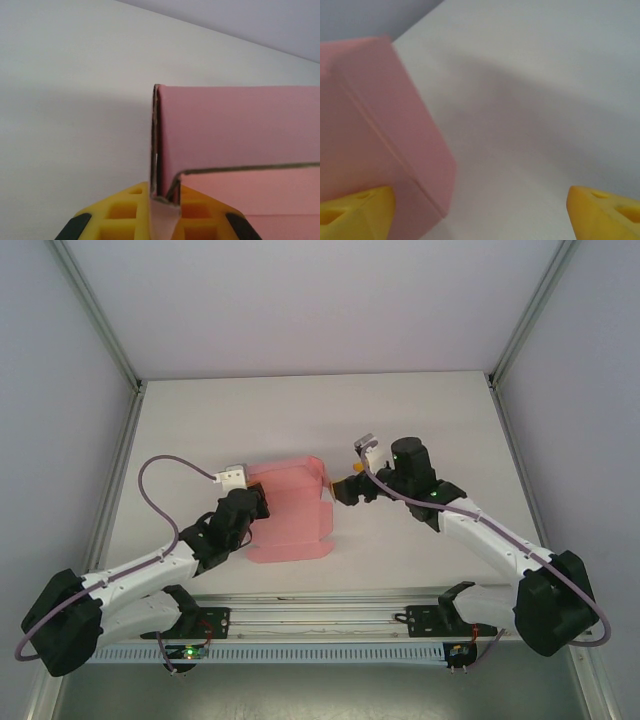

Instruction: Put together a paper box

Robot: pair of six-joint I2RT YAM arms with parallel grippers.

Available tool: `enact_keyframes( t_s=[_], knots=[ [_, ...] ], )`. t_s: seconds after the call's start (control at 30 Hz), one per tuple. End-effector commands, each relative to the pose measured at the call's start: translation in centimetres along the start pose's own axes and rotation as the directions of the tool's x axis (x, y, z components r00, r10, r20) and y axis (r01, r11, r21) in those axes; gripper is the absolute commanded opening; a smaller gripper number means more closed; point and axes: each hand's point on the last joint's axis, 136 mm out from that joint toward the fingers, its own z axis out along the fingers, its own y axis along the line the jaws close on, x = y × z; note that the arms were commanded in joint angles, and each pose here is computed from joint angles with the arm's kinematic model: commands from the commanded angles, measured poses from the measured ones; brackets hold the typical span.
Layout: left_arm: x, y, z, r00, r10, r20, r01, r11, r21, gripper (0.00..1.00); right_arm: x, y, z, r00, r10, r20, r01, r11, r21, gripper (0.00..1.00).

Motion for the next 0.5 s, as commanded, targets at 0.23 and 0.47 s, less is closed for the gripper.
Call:
enact_keyframes(
  t_s=[0.23,0.47],
  knots=[
    [-1.1,-1.1,0.5,0.999,-0.028,0.019,0.028,0.999,0.016,0.00,-2.0,3.5,2.6,1.000,-0.005,0.031,0.009,0.992,-0.128,0.89],
    [-1.5,-1.0,0.1,0.999,-0.037,0.033,0.036,0.999,0.021,0.00,-0.8,3.8,5.2,0.999,-0.017,-0.036,0.012,0.989,-0.148,0.70]
  ],
)
